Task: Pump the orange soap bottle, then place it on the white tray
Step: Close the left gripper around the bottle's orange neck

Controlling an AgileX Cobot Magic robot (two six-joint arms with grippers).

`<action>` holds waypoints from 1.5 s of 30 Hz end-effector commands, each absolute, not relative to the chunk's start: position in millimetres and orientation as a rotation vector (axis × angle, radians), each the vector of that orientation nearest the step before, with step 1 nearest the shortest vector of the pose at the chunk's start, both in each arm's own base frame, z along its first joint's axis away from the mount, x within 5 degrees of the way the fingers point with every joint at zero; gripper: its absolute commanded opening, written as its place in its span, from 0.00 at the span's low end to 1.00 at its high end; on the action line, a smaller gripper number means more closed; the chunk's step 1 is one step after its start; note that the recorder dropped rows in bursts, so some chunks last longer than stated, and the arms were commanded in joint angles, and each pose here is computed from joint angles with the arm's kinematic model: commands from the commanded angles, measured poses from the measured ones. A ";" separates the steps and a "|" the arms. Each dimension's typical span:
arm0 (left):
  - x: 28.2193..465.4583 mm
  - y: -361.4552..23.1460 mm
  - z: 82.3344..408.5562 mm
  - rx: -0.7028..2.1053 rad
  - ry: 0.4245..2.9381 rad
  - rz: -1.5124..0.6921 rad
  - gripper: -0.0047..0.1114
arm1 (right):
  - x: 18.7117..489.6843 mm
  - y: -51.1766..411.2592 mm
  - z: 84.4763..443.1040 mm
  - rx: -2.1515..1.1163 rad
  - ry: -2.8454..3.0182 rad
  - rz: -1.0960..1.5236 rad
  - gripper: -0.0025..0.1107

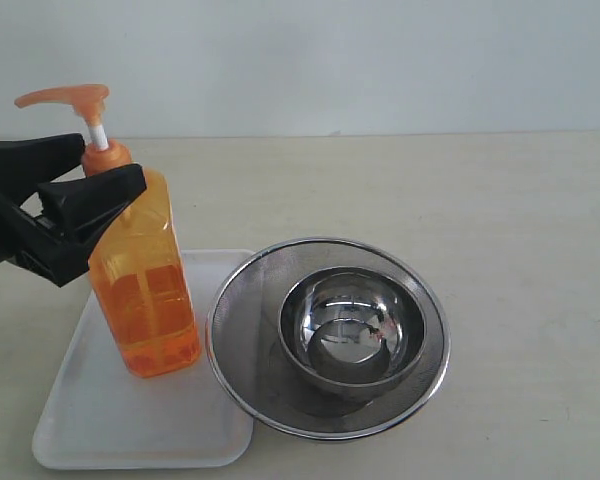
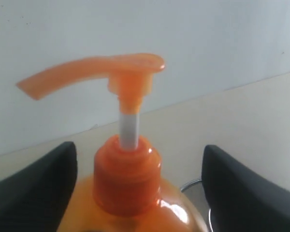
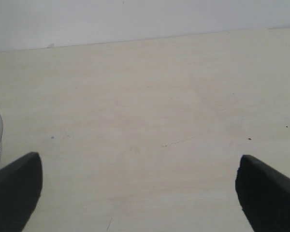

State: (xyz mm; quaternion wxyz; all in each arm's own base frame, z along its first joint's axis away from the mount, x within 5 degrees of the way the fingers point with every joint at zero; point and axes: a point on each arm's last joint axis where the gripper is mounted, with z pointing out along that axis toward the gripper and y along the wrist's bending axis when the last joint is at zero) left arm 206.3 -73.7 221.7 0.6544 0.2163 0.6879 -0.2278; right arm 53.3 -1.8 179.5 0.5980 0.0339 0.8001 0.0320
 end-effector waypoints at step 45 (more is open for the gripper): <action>225.4 -77.0 210.1 0.602 1.493 -0.391 0.08 | 53.3 -1.9 181.0 0.076 1.840 0.071 0.95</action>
